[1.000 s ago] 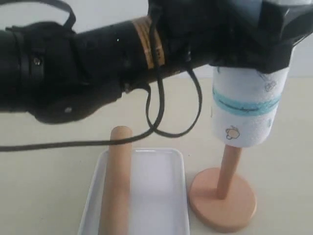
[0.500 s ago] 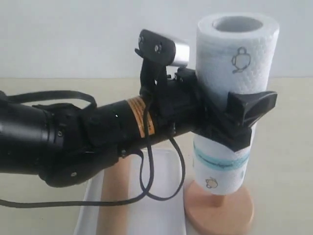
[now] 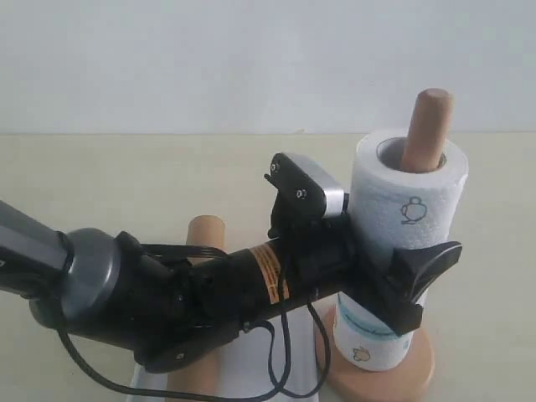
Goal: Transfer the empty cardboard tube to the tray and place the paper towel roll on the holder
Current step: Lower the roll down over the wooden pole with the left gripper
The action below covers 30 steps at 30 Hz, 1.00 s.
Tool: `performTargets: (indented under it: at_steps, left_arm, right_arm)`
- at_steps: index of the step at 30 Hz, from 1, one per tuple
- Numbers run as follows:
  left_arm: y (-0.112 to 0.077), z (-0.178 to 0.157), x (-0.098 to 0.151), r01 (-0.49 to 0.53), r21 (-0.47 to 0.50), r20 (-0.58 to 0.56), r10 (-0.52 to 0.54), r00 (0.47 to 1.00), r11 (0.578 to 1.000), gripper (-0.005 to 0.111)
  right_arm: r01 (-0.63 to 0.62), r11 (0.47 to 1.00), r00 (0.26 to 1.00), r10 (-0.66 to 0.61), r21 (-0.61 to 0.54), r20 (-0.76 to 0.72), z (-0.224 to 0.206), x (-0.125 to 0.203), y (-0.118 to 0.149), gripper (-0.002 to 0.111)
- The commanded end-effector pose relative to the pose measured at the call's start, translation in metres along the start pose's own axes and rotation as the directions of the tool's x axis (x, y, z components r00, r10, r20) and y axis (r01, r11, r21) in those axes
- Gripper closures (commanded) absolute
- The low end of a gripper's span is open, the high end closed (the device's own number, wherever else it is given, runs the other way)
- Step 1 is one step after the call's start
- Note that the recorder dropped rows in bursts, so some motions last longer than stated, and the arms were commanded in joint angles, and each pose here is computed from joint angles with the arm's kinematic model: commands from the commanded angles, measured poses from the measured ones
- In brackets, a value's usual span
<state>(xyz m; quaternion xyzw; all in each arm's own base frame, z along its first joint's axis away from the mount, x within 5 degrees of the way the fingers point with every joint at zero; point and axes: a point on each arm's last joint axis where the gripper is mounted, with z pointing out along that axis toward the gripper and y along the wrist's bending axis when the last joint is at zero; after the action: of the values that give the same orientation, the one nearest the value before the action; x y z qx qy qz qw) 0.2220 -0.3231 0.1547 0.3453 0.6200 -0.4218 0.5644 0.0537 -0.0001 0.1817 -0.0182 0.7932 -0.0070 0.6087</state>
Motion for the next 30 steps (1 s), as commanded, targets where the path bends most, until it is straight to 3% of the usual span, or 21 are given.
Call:
performTargets:
  at_steps: [1,4,6,10,13,19,27,30]
  left_arm:
    - [0.002,0.000,0.000,-0.017,-0.025,0.002,0.017,1.000,1.000,0.100]
    - [0.002,0.000,0.000,-0.014,-0.025,0.002,0.014,1.000,1.000,0.084]
    - [0.002,0.000,0.000,0.008,-0.025,0.003,-0.008,1.000,1.000,0.067]
    - [0.001,0.000,-0.001,0.067,-0.020,0.018,-0.067,0.998,0.998,0.020]
    - [-0.001,0.000,-0.004,0.058,0.003,0.041,-0.058,0.997,0.998,0.000]
    - [-0.005,-0.001,-0.014,0.043,0.049,0.134,-0.050,0.990,0.998,-0.003]
    - [-0.004,-0.004,-0.034,0.028,0.042,0.165,-0.034,0.986,0.999,-0.003]
    - [-0.001,-0.019,-0.043,0.001,0.027,0.122,-0.004,0.992,1.000,-0.003]
  right_arm:
    - [0.003,1.000,1.000,-0.003,0.003,0.010,0.000,-0.001,0.000,0.109]
    - [0.003,1.000,1.000,-0.003,0.003,0.010,0.000,-0.001,0.000,0.109]
    - [0.003,1.000,1.000,-0.003,0.003,0.010,0.000,-0.001,0.000,0.109]
    - [0.003,1.000,1.000,-0.003,0.003,0.010,0.000,-0.001,0.000,0.109]
    - [0.003,1.000,1.000,-0.003,0.003,0.010,0.000,-0.001,0.000,0.109]
    - [0.003,1.000,1.000,-0.003,0.003,0.010,0.000,-0.001,0.000,0.109]
    - [0.003,1.000,1.000,-0.003,0.003,0.010,0.000,-0.001,0.000,0.109]
    - [0.003,1.000,1.000,-0.003,0.003,0.010,0.000,-0.001,0.000,0.109]
